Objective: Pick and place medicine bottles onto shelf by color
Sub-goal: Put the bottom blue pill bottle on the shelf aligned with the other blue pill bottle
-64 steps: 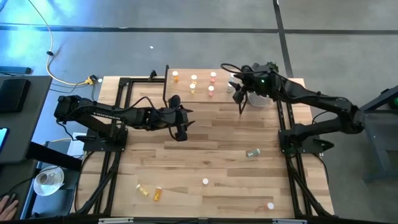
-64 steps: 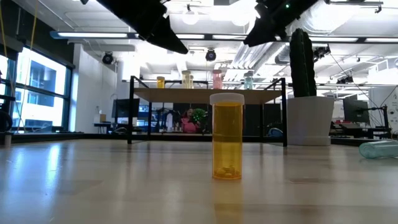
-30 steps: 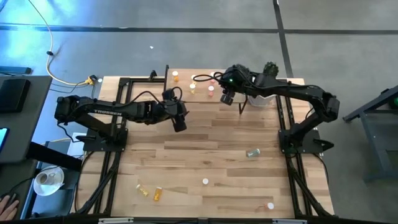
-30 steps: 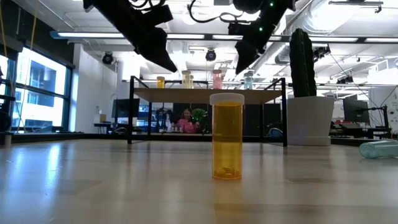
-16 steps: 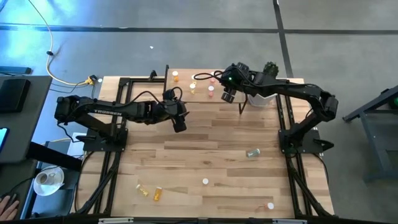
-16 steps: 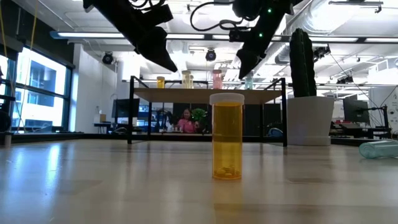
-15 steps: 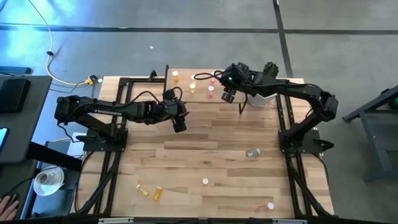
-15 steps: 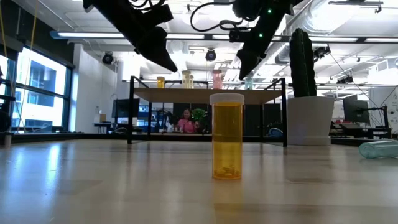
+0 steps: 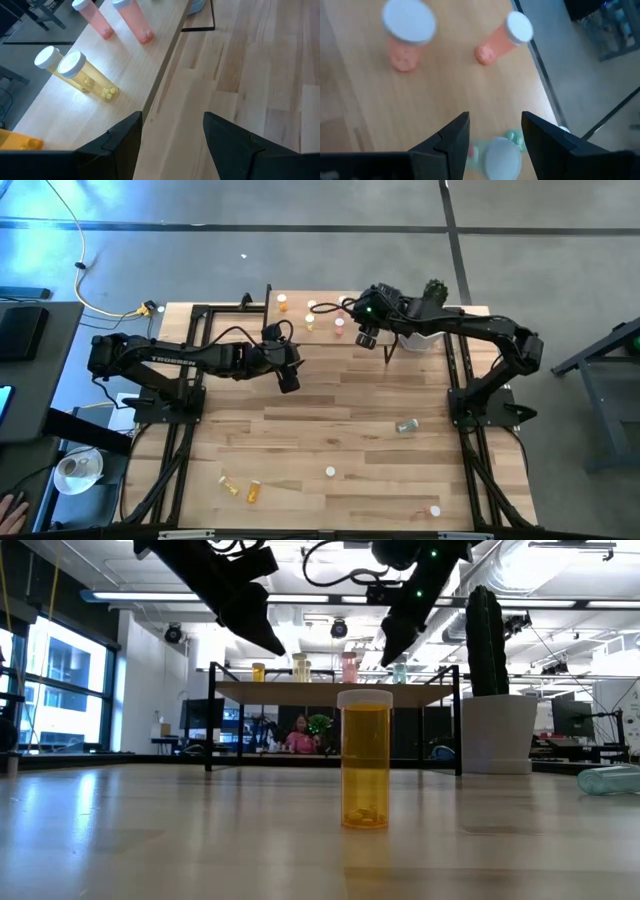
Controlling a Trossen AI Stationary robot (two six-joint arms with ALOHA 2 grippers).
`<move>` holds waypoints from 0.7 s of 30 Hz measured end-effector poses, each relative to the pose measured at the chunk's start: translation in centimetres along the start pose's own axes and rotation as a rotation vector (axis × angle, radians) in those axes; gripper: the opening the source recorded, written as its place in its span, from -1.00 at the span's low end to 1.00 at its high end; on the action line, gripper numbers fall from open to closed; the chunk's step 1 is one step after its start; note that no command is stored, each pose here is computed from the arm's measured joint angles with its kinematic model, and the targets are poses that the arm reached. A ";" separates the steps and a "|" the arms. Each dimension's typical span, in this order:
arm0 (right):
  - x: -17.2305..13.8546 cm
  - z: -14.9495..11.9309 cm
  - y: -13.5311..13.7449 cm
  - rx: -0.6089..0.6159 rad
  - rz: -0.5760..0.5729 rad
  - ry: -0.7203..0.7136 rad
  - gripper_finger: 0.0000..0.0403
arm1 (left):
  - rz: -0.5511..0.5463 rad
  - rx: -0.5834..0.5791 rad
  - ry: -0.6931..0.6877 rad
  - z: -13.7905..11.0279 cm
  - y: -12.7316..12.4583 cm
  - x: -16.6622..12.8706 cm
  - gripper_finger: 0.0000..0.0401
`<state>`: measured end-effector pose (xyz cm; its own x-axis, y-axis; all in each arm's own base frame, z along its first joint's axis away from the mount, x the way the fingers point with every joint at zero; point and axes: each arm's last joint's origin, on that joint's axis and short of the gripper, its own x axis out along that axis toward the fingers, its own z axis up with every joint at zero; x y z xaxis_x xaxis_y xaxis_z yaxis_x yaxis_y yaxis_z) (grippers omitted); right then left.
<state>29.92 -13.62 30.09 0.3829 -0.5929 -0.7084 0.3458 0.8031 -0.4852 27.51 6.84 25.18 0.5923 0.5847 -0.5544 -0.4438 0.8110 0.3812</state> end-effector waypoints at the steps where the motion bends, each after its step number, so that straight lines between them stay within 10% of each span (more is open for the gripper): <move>1: -0.1 0.1 0.1 -0.019 0.000 0.000 -0.16 | 0.000 0.000 0.000 0.0 0.0 0.0 0.00; 21: 0.5 3.0 0.3 -0.081 0.005 0.145 -0.16 | -0.006 0.008 0.020 -0.2 0.0 0.0 0.00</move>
<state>32.79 -13.88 31.18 0.2553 -0.5787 -0.7746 0.2714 0.8118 -0.5170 27.39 6.81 25.03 0.5816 0.5791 -0.5713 -0.4343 0.8149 0.3839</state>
